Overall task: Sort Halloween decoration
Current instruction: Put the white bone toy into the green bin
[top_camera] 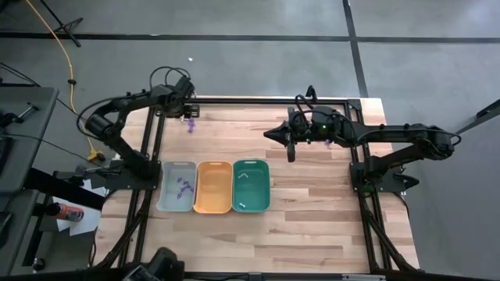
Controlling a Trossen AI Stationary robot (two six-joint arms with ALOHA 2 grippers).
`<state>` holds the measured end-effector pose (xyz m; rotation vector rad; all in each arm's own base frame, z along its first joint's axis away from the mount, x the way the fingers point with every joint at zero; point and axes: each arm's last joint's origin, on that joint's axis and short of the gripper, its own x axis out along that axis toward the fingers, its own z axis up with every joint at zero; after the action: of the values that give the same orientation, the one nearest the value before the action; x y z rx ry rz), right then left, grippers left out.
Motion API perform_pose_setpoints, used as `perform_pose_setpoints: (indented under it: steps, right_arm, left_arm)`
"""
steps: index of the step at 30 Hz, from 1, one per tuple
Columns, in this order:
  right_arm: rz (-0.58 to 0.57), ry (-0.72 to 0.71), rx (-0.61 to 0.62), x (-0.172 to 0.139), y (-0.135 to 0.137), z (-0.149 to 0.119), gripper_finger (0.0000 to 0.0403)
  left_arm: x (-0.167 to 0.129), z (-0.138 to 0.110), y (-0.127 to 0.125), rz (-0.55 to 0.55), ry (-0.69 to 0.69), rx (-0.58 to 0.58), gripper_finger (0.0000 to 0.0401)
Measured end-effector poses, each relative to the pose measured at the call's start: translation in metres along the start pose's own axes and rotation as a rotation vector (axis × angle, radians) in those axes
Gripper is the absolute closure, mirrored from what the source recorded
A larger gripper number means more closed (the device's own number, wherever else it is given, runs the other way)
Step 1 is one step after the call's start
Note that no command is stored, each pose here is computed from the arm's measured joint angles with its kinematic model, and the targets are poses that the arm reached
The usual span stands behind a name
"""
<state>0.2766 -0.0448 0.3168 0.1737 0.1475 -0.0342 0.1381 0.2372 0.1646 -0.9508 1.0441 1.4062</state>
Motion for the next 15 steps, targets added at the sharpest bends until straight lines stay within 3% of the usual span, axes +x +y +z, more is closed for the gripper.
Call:
perform_pose_setpoints:
  steps: [9, 15]
  right_arm:
    - [-0.005, 0.032, 0.005, 0.0, 0.0, -0.003, 0.0403]
    - [-0.005, 0.037, -0.006, 0.0, -0.001, -0.004, 0.0403]
  left_arm:
    - [0.007, -0.001, -0.007, 0.086, -0.036, -0.019, 0.0246]
    - [0.009, -0.004, -0.012, 0.045, -0.045, -0.147, 0.0261]
